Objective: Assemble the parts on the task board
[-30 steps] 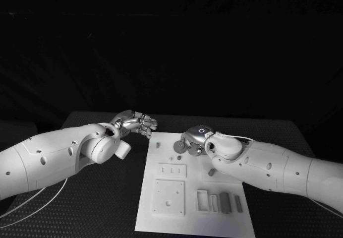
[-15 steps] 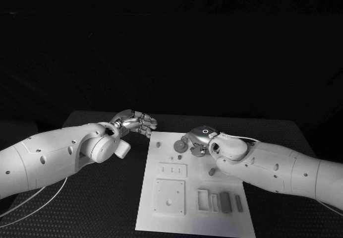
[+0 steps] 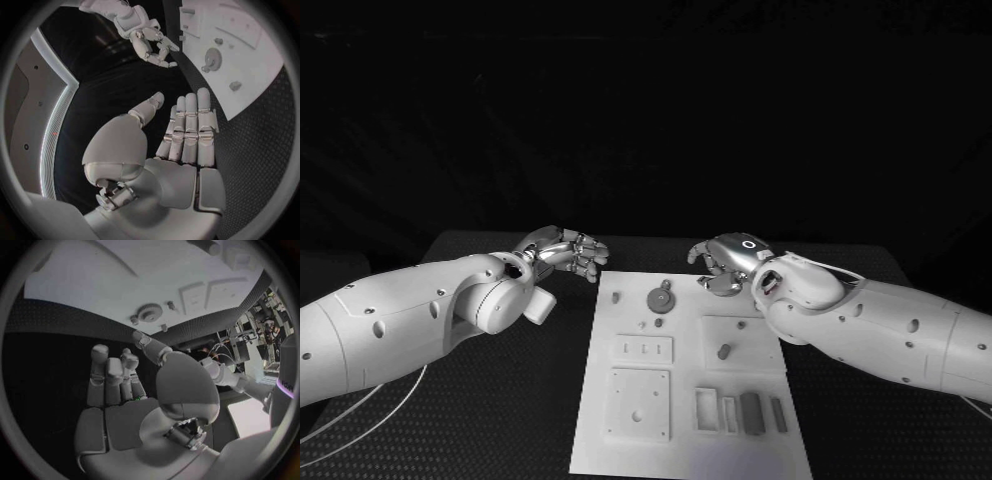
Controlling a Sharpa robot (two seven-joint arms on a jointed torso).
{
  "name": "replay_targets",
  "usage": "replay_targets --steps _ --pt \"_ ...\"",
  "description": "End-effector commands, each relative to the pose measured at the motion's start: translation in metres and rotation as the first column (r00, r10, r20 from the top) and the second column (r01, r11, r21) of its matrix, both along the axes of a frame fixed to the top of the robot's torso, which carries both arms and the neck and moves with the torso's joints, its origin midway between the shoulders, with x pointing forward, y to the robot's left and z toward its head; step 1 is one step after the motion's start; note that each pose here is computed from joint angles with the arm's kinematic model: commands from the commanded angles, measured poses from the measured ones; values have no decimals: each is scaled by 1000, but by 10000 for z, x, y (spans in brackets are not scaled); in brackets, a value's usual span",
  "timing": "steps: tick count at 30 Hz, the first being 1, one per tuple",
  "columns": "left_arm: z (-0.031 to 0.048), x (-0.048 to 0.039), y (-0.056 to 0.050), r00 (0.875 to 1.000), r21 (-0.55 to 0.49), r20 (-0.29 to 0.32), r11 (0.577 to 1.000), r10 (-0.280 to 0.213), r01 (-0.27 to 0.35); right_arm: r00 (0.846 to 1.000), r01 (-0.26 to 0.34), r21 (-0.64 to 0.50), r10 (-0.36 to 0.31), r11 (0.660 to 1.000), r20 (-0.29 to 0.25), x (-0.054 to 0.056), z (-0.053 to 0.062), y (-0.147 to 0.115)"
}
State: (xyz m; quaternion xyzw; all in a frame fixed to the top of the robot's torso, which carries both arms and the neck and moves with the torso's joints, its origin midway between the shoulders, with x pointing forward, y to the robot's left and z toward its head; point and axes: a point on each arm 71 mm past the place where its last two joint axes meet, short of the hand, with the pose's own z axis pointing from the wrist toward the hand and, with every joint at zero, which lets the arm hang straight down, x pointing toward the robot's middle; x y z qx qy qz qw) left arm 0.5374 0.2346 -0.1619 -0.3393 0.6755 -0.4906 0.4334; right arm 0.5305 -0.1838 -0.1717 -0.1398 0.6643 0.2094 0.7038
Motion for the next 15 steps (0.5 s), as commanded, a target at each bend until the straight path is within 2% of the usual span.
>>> replay_targets --steps 1,2,7,12,15 --pt "23 13 -13 1000 -8 21 1000 -15 15 995 -64 179 77 982 -67 -41 44 -223" --pt "25 17 1 1000 -9 25 1000 -14 14 994 -65 203 82 977 -75 -45 56 -333" --pt "31 47 14 999 -17 39 999 -28 28 990 1 282 39 960 -136 -43 64 -747" --pt "33 67 40 998 -20 48 999 -31 32 986 41 261 4 964 -168 -11 31 -1033" --pt "29 71 44 998 -20 46 999 -34 35 987 58 226 -22 972 -159 1 2 -1134"
